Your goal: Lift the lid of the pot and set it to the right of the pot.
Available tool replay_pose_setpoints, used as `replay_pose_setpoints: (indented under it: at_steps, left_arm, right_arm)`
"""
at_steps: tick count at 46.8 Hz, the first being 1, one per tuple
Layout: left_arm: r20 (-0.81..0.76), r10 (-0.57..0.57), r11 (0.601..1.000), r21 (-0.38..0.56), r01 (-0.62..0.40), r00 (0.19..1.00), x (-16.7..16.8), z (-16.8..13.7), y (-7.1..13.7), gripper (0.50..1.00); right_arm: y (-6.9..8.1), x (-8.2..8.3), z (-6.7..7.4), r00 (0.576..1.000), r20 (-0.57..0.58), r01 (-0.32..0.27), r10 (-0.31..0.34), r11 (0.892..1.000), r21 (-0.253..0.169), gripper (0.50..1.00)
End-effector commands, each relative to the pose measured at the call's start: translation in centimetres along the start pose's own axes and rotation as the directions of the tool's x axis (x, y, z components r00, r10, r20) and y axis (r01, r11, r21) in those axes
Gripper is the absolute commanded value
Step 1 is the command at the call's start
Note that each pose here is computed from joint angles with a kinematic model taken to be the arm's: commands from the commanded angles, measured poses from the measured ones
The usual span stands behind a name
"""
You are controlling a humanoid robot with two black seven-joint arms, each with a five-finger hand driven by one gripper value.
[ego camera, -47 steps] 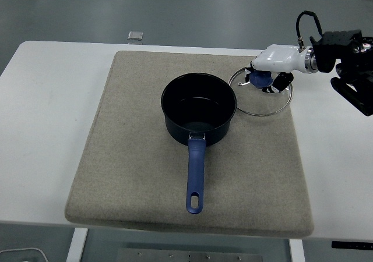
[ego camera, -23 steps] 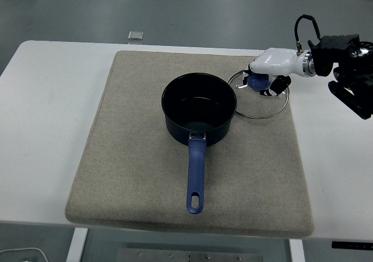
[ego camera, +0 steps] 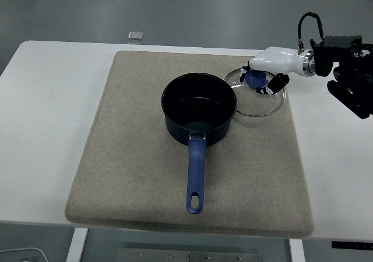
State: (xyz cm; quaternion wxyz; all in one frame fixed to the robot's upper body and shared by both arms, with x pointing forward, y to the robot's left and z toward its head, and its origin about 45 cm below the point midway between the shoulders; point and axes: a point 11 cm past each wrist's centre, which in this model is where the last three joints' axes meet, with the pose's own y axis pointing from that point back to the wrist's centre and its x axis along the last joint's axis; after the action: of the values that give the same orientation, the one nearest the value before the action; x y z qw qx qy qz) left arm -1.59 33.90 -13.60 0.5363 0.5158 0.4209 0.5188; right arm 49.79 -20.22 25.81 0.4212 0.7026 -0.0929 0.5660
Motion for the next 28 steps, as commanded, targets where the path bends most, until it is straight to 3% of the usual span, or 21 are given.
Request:
replay_pose_setpoints:
  at_steps: [1, 23, 28]
  left_arm:
    - [-0.001, 0.000, 1.000, 0.000, 0.000, 1.000, 0.0, 0.0, 0.0, 1.000]
    - [-0.001, 0.000, 1.000, 0.000, 0.000, 1.000, 0.0, 0.0, 0.0, 1.000]
    - [-0.001, 0.000, 1.000, 0.000, 0.000, 1.000, 0.0, 0.0, 0.0, 1.000]
  right_arm:
    - [-0.1, 0.1, -0.1, 1.000, 0.001, -0.003, 0.003, 1.000, 0.002, 0.903]
    - [0.5, 1.0, 0.5, 1.000, -0.012, -0.022, 0.022, 1.000, -0.013, 0.903]
    - [1.2, 3.5, 1.1, 0.998, -0.050, -0.048, 0.046, 0.998, -0.028, 0.903]
